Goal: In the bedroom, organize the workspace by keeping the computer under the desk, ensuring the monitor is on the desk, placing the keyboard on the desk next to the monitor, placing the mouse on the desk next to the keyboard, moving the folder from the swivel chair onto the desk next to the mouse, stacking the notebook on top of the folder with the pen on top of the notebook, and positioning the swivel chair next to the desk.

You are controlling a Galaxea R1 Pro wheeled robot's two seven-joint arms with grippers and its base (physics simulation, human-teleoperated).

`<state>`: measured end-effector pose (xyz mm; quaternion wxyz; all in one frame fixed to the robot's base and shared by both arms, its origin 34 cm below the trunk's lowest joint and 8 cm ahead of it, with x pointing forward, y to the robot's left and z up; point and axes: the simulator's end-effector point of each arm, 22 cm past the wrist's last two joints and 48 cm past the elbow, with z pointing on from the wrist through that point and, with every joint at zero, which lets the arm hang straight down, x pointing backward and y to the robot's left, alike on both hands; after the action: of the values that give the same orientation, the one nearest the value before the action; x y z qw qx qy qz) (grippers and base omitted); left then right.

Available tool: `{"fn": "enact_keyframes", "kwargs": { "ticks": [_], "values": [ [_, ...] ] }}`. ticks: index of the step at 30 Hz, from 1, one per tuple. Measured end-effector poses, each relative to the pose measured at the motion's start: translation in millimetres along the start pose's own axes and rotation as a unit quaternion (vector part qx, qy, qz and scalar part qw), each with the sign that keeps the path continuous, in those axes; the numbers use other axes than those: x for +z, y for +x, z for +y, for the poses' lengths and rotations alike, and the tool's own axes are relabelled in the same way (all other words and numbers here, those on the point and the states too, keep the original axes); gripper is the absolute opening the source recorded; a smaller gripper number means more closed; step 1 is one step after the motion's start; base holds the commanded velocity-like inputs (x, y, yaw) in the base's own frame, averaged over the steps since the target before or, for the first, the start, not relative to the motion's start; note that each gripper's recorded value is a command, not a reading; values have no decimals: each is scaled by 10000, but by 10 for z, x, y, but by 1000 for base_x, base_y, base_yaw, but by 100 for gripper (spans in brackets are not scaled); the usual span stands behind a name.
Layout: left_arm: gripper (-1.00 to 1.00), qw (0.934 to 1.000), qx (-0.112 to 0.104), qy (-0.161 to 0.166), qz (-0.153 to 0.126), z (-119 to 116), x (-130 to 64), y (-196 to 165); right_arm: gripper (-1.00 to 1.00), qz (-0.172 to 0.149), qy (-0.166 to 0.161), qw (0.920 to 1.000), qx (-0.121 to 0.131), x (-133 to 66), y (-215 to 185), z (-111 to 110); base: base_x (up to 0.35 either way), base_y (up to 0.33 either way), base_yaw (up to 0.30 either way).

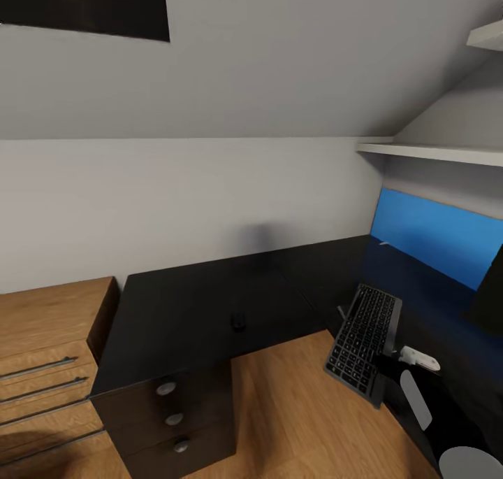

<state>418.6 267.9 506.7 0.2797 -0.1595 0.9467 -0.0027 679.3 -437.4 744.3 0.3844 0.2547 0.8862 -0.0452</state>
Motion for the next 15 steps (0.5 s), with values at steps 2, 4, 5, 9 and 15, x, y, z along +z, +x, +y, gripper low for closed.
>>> {"fn": "enact_keyframes", "kwargs": {
  "ticks": [2, 4, 5, 9, 15],
  "values": [
    [100, 10000, 1, -3, -1, 5, 0, -2, 100, 1, 7, 10000, -8, 0, 1, -3, -23, 15, 0],
    [100, 10000, 1, -4, -2, 7, 0, -2, 100, 2, 6, 10000, -6, 0, 2, -3, -12, 8, 0],
    [100, 10000, 1, -3, -1, 4, 0, -1, 100, 2, 4, 10000, -8, 0, 2, -2, -7, 5, 0],
    [100, 10000, 0, -1, -6, 2, 0, -3, 100, 5, -2, 10000, -2, 0, 4, 1, -3, 2, 0],
    [100, 10000, 1, -5, -9, 8, 0, -6, 100, 5, -8, 10000, 9, 2, 6, 3, -11, 0, 0]
  ]
}}
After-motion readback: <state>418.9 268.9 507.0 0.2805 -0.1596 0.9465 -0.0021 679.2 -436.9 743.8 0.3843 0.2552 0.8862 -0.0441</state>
